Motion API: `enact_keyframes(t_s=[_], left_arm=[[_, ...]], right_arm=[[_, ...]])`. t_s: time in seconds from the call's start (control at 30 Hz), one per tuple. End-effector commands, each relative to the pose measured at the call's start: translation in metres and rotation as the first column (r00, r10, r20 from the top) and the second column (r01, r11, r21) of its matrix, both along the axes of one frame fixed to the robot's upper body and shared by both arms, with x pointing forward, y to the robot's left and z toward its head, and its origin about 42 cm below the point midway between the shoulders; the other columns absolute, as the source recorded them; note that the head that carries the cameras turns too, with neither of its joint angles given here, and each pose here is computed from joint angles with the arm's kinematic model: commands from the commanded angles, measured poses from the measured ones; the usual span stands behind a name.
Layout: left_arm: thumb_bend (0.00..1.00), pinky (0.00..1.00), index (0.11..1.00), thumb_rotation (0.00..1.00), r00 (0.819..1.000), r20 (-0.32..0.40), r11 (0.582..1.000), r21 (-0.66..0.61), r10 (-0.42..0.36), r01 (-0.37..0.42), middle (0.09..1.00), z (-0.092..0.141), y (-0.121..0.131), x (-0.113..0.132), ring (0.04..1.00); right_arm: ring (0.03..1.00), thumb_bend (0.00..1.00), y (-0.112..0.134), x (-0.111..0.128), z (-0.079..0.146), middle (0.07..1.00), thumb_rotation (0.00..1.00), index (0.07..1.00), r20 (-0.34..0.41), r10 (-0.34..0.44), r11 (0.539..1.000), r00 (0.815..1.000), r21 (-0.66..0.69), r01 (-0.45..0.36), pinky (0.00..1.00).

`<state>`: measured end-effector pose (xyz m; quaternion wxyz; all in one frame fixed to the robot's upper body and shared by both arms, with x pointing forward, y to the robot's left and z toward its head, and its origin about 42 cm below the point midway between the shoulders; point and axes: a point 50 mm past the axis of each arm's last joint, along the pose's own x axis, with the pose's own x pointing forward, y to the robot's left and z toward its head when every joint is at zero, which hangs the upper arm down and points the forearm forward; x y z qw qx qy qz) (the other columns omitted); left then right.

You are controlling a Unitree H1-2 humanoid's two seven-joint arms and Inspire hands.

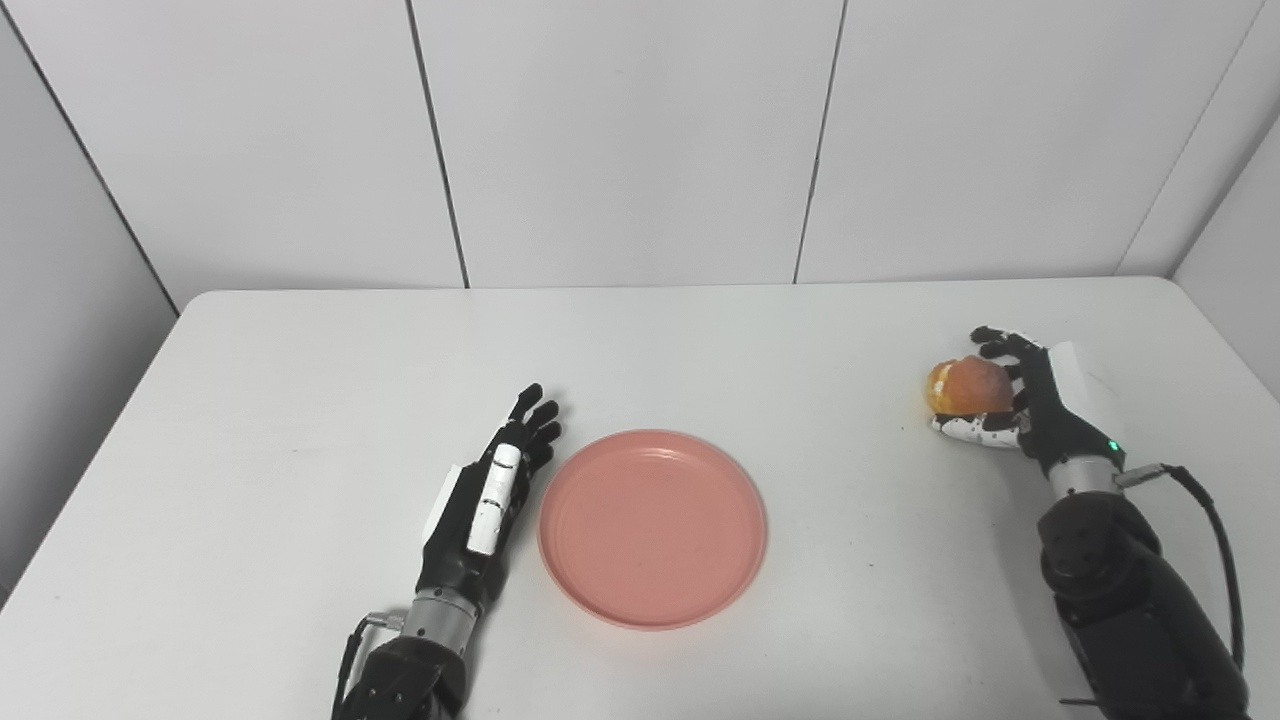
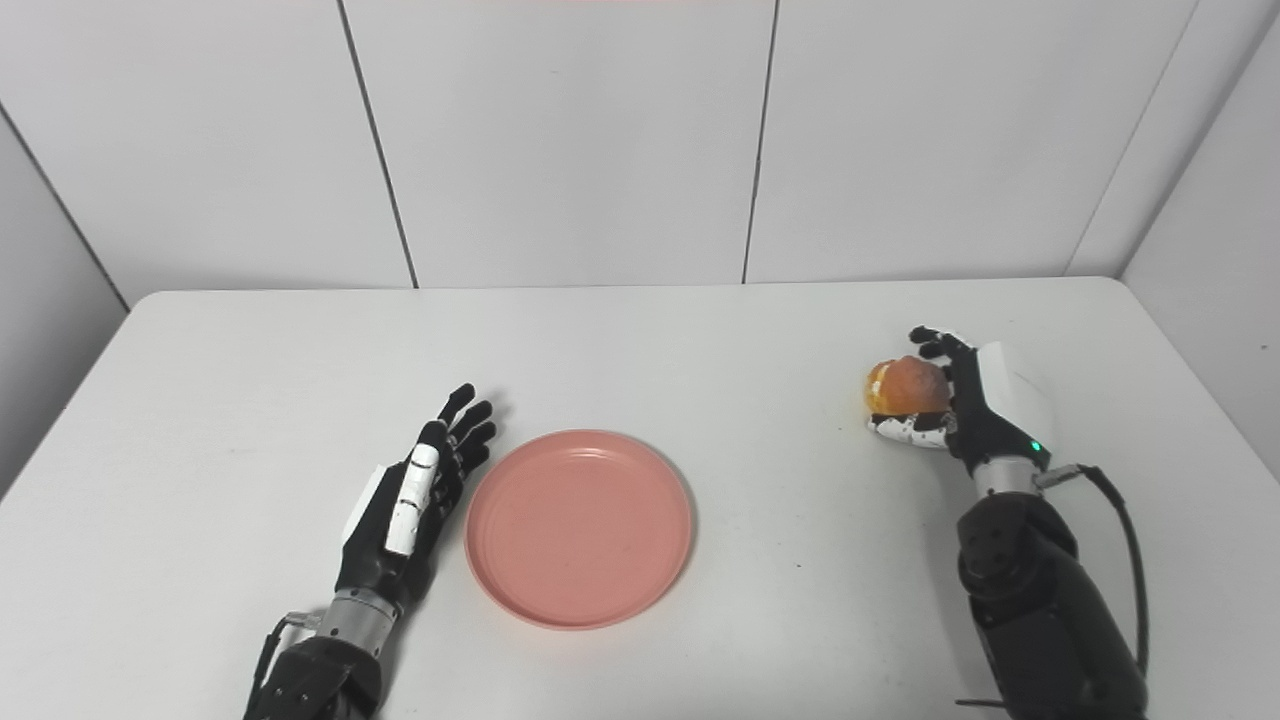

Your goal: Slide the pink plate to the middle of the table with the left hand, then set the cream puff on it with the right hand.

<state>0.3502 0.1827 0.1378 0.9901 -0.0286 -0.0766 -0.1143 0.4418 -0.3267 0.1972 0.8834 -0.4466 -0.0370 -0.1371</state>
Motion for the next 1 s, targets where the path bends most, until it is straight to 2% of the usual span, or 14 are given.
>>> enact_keyframes(t_s=[0.0, 0.13, 0.27, 0.37, 0.43, 0.47, 0.53, 0.6, 0.67, 0.7, 0.73, 0.87, 0.93, 0.97], left_arm=[[0.54, 0.96, 0.936, 1.0, 0.999, 0.034, 1.0, 0.0, -0.007, 0.007, 0.939, 0.008, -0.001, 0.002, 0.935], [0.53, 0.96, 0.937, 1.0, 0.999, 0.042, 1.0, 0.005, -0.012, 0.012, 0.939, 0.009, -0.001, 0.002, 0.935], [0.52, 0.95, 0.934, 1.0, 0.999, 0.046, 1.0, 0.005, -0.007, 0.007, 0.932, 0.009, -0.002, 0.003, 0.93], [0.51, 0.94, 0.932, 1.0, 0.999, 0.046, 1.0, 0.004, -0.006, 0.006, 0.929, 0.009, -0.002, 0.003, 0.927], [0.51, 0.94, 0.933, 1.0, 0.999, 0.041, 1.0, 0.006, -0.005, 0.005, 0.93, 0.01, -0.002, 0.002, 0.928], [0.51, 0.94, 0.931, 1.0, 0.999, 0.043, 1.0, 0.01, -0.004, 0.004, 0.927, 0.011, -0.002, 0.002, 0.926], [0.51, 0.94, 0.93, 1.0, 0.999, 0.048, 1.0, 0.015, -0.004, 0.004, 0.925, 0.011, -0.002, 0.002, 0.923], [0.51, 0.94, 0.932, 1.0, 0.999, 0.05, 1.0, 0.014, -0.009, 0.008, 0.927, 0.011, -0.002, 0.002, 0.925], [0.51, 0.94, 0.932, 1.0, 0.999, 0.05, 1.0, 0.007, -0.009, 0.009, 0.929, 0.012, -0.003, 0.003, 0.926], [0.51, 0.94, 0.932, 1.0, 0.999, 0.05, 1.0, 0.01, -0.006, 0.005, 0.929, 0.012, -0.003, 0.003, 0.926], [0.51, 0.93, 0.929, 1.0, 0.999, 0.05, 1.0, 0.013, -0.003, 0.002, 0.927, 0.012, -0.003, 0.003, 0.923], [0.5, 0.92, 0.924, 1.0, 0.999, 0.054, 1.0, 0.014, 0.002, -0.003, 0.923, 0.012, -0.004, 0.003, 0.917], [0.5, 0.92, 0.928, 1.0, 0.998, 0.057, 1.0, 0.012, 0.0, -0.001, 0.926, 0.013, -0.005, 0.002, 0.92], [0.5, 0.92, 0.929, 1.0, 0.998, 0.059, 1.0, 0.01, 0.0, 0.0, 0.927, 0.014, -0.005, 0.002, 0.921]], right_arm=[[0.281, 0.54, -0.002, 0.005, 0.023, 0.484, 0.0, 0.632, 0.075, -0.021, 1.0, 0.997, -0.017, 0.023, 0.16], [0.282, 0.54, -0.002, 0.004, 0.026, 0.484, 0.0, 0.6, 0.104, -0.033, 0.999, 0.994, -0.033, 0.036, 0.16], [0.378, 0.52, 0.001, 0.002, 0.03, 0.519, 0.0, 0.583, 0.14, -0.046, 0.998, 0.989, -0.03, 0.051, 0.19], [0.431, 0.52, 0.003, -0.001, 0.034, 0.49, 0.0, 0.577, 0.224, -0.023, 0.999, 0.974, -0.032, 0.031, 0.19], [0.391, 0.52, 0.007, -0.002, 0.037, 0.512, 0.0, 0.589, 0.287, 0.0, 1.0, 0.958, -0.021, 0.006, 0.19], [0.424, 0.52, 0.009, -0.002, 0.039, 0.495, 0.0, 0.595, 0.318, 0.012, 1.0, 0.948, -0.018, -0.006, 0.21], [0.393, 0.52, 0.016, -0.004, 0.046, 0.522, 0.0, 0.601, 0.382, 0.036, 0.999, 0.923, -0.017, -0.032, 0.24], [0.393, 0.52, 0.023, -0.006, 0.052, 0.531, 0.0, 0.598, 0.455, 0.063, 0.998, 0.888, -0.008, -0.066, 0.27], [0.434, 0.52, 0.029, -0.006, 0.058, 0.499, 0.0, 0.591, 0.51, 0.086, 0.995, 0.856, -0.007, -0.096, 0.26], [0.442, 0.52, 0.036, -0.008, 0.063, 0.494, 0.0, 0.589, 0.546, 0.1, 0.993, 0.832, -0.001, -0.119, 0.27], [0.444, 0.52, 0.042, -0.01, 0.067, 0.492, 0.0, 0.583, 0.575, 0.111, 0.99, 0.811, 0.003, -0.138, 0.23], [0.447, 0.51, 0.062, -0.022, 0.082, 0.482, 0.0, 0.511, 0.655, 0.17, 0.976, 0.736, -0.007, -0.219, 0.24], [0.447, 0.51, 0.073, -0.029, 0.087, 0.483, 0.0, 0.506, 0.68, 0.193, 0.968, 0.707, -0.013, -0.251, 0.25], [0.446, 0.51, 0.077, -0.032, 0.089, 0.483, 0.0, 0.504, 0.687, 0.2, 0.965, 0.698, -0.014, -0.262, 0.24]])
